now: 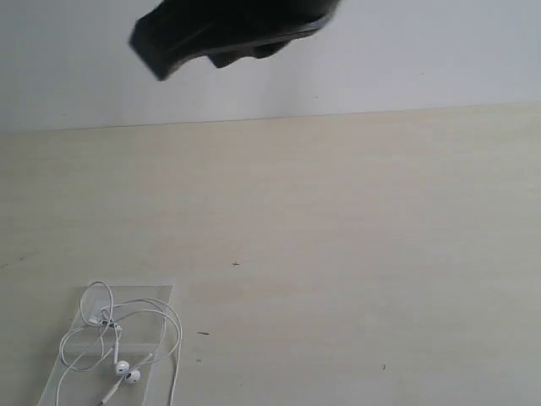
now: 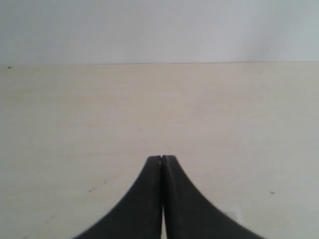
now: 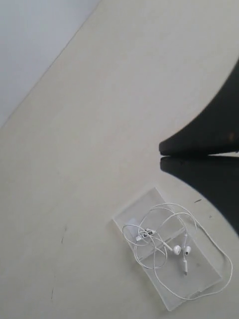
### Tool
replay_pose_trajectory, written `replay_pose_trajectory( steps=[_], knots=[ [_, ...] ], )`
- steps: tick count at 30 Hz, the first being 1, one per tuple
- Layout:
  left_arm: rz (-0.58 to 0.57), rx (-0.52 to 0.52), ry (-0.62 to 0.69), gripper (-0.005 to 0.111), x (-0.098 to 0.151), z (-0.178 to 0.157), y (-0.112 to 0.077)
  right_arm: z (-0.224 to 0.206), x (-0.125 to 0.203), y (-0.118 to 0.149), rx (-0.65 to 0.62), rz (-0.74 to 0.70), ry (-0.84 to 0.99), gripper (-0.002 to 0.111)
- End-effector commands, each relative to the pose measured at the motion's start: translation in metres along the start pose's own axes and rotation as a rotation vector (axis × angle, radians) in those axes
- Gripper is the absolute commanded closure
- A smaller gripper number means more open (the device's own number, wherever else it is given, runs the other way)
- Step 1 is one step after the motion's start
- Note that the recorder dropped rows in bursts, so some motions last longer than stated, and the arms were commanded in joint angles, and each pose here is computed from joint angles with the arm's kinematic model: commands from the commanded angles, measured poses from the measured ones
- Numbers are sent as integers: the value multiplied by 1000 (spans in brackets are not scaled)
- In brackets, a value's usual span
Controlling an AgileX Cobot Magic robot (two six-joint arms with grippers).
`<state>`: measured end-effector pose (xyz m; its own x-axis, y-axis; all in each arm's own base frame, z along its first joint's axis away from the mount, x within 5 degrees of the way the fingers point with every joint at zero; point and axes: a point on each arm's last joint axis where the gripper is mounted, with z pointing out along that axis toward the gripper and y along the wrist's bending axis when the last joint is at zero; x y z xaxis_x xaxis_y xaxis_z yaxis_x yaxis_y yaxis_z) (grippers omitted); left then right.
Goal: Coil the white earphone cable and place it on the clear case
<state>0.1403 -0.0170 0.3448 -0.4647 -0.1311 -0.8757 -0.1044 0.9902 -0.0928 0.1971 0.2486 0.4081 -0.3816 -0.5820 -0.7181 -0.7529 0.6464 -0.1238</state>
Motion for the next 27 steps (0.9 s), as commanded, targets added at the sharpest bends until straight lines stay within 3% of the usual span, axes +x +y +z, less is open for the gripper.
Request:
replay_pose_trajectory(
  steps=[1, 6, 12, 19, 27],
  knots=[
    [-49, 106, 13, 107, 2, -6, -7, -51, 40, -9, 40, 66, -112, 108],
    [-163, 238, -97, 107, 1, -40, -3, -93, 117, -20, 104, 193, -240, 108],
    [-212, 290, -194, 107, 5, -71, 9, -126, 176, -22, 89, 240, -359, 108],
    [-245, 321, -241, 107, 10, -88, 16, -153, 216, -25, 82, 271, -484, 108],
    [-245, 318, -237, 107, 10, -88, 16, -172, 234, -26, 63, 317, -559, 108]
  ],
)
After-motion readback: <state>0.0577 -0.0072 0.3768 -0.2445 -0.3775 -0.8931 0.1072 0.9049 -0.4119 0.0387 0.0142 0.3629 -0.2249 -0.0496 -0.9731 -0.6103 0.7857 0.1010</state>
